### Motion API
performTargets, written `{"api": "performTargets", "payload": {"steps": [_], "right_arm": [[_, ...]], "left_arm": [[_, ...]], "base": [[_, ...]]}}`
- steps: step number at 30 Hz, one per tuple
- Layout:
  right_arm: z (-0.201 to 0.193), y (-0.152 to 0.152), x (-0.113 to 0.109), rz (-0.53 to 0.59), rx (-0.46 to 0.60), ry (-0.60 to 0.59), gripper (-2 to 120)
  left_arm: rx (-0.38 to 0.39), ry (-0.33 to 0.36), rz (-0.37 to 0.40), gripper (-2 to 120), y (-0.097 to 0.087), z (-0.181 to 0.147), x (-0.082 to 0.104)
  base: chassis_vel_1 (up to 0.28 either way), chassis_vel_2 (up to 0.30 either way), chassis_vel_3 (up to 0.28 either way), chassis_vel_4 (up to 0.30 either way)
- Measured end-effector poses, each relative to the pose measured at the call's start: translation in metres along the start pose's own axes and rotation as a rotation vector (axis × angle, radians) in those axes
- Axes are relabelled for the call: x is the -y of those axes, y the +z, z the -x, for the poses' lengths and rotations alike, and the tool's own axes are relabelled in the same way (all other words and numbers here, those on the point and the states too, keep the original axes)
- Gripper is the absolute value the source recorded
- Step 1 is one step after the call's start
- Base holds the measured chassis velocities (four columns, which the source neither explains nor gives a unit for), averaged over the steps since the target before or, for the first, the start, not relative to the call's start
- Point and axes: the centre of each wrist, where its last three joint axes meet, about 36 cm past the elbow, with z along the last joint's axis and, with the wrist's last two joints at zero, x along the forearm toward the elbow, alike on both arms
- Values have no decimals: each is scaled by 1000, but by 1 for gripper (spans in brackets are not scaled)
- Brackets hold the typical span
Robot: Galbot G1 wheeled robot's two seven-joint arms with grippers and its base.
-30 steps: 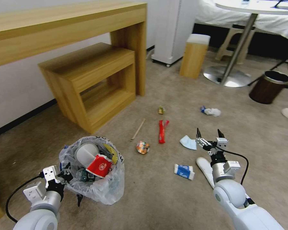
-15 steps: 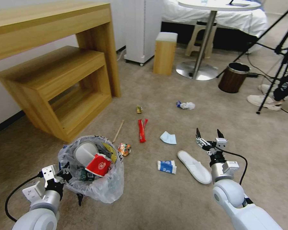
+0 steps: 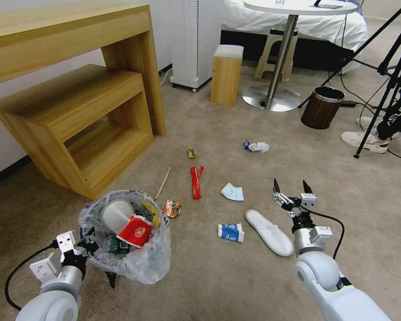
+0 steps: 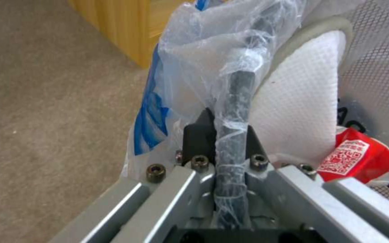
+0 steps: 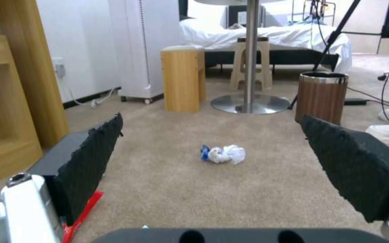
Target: Pick up the trash bin and place the garbage on the floor into it.
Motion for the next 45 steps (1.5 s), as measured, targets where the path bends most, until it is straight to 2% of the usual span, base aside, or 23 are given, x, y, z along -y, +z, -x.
{"api": "performTargets", "payload": {"steps": [14, 26, 32, 38, 42, 45], "right_arm": [[0, 3, 9, -17, 5, -6, 100], [-3, 2, 13, -16, -2, -32, 99], [-2, -3, 10, -11, 6, -43, 99], [-2, -5, 9, -11, 5, -49, 99], [-3, -6, 9, -11, 2, -51, 99], [-5, -4, 9, -10, -4, -55, 99]], "left_arm": [[-24, -58, 9, 1, 2, 8, -19], [-21, -44, -8, 1, 2, 11, -14], [5, -10, -22, 1, -10, 3, -9], [-3, 30, -35, 1, -23, -8, 0], [-24, 53, -29, 1, -32, -18, 5], [-50, 84, 10, 1, -41, -23, 5]], "base": [[0, 0, 0, 0], [0, 0, 0, 0], [-6, 9, 6, -9], [-61, 69, 74, -63], [-61, 68, 69, -79], [-56, 52, 49, -53]]}}
